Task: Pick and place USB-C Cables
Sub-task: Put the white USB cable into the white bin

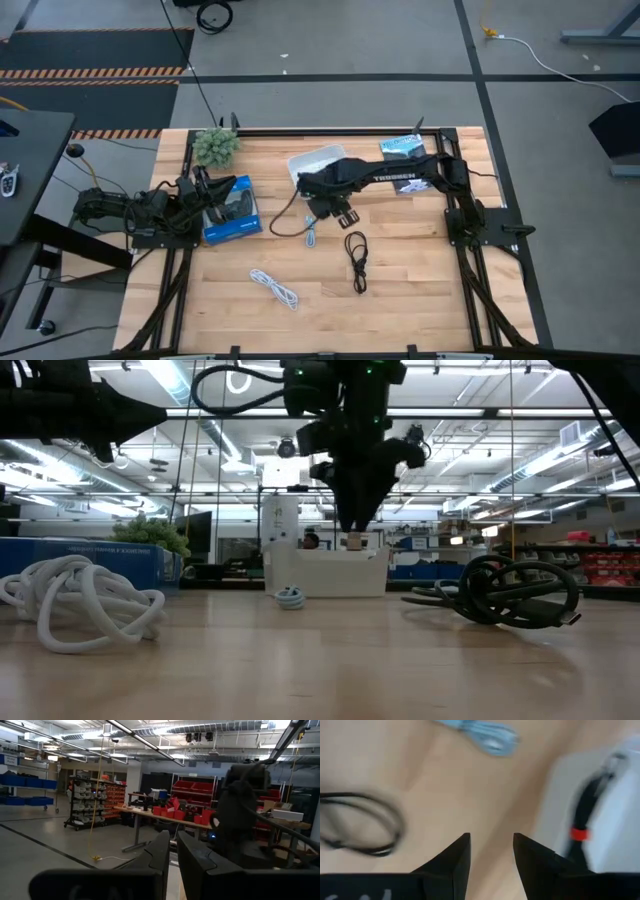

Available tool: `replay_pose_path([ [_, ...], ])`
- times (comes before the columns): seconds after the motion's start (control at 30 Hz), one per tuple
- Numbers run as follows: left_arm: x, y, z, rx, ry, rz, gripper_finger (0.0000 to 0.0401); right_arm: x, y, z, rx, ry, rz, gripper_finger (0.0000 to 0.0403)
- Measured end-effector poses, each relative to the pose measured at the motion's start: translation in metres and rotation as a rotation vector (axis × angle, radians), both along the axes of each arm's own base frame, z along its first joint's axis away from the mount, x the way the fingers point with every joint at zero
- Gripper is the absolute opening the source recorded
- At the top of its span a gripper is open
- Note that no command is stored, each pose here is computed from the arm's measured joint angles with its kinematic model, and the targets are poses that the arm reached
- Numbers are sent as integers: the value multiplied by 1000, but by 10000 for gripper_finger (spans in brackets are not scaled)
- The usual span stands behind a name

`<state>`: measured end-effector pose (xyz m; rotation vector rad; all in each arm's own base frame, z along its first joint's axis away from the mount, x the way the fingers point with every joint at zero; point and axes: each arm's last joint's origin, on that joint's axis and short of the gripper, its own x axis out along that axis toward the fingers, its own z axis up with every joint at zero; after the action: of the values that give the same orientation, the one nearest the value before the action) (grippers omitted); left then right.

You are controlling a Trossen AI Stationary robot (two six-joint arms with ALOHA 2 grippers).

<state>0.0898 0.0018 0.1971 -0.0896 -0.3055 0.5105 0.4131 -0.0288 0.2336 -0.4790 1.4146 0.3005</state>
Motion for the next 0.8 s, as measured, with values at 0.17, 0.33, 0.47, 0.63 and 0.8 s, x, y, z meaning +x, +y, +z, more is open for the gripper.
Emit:
replay_pose_path([
  [0.17,0,0,0,0,0,0,43,-1,18,0,99,17,52,155],
  [0.33,0,0,0,0,0,0,43,3,33,0,97,-19,90,156],
  [0.47,0,0,0,0,0,0,43,11,44,1,88,-105,164,156],
  [0.63,0,0,0,0,0,0,43,21,56,-5,80,-229,267,156],
  [0.8,0,0,0,0,0,0,43,28,64,-7,69,-318,321,156],
])
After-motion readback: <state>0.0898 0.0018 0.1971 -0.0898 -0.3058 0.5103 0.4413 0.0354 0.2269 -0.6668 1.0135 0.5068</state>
